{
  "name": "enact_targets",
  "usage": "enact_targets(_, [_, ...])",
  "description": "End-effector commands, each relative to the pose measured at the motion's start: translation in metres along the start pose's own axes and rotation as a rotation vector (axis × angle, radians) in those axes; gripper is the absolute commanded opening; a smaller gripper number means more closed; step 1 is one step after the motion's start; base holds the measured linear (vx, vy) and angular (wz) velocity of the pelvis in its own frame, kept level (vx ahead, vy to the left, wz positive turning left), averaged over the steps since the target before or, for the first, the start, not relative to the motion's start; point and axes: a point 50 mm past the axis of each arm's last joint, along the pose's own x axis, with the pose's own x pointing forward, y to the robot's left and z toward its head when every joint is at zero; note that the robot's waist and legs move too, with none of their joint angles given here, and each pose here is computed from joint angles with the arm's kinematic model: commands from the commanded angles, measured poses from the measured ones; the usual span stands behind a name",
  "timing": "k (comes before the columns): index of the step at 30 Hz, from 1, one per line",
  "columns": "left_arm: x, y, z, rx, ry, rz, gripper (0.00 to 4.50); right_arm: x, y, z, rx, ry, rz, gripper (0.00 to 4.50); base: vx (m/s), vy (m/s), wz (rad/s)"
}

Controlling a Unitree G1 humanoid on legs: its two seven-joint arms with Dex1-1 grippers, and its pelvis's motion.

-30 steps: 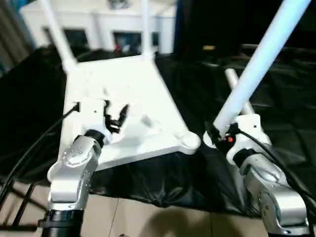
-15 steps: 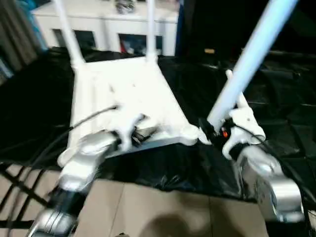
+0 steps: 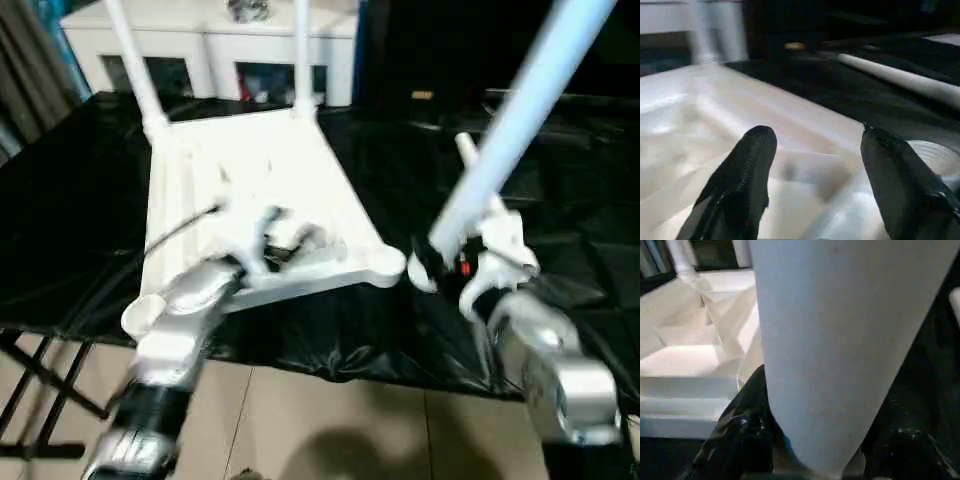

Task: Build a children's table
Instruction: Move to table

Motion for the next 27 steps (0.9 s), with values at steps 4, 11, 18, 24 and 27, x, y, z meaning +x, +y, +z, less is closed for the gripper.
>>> enact_targets(4, [-0.019, 0.015, 0.013, 0.166, -0.059, 0.143, 3.13, -0.005, 0.006, -0.003, 0.087, -0.033, -0.054, 1.91, 0.0, 0.128, -0.47])
enact_targets(11, [-0.023, 0.011, 0.015, 0.123, -0.066, 0.163, 3.13, -0.006, 0.011, -0.004, 0.088, -0.04, -0.051, 1.91, -0.024, 0.06, -0.11])
enact_targets(18, [-0.024, 0.008, 0.012, 0.095, -0.076, 0.2, 3.13, -0.008, 0.004, 0.001, 0.015, -0.035, -0.044, 1.91, -0.058, -0.12, -0.01])
enact_targets(24, [-0.026, 0.007, 0.011, 0.087, -0.058, 0.202, 3.13, -0.007, 0.006, 0.001, -0.013, -0.024, -0.013, 1.91, -0.009, -0.012, -0.01])
enact_targets(27, [-0.027, 0.007, 0.009, 0.081, -0.052, 0.208, 3.13, -0.007, 0.008, 0.001, -0.03, -0.017, 0.005, 1.91, 0.026, -0.009, -0.03])
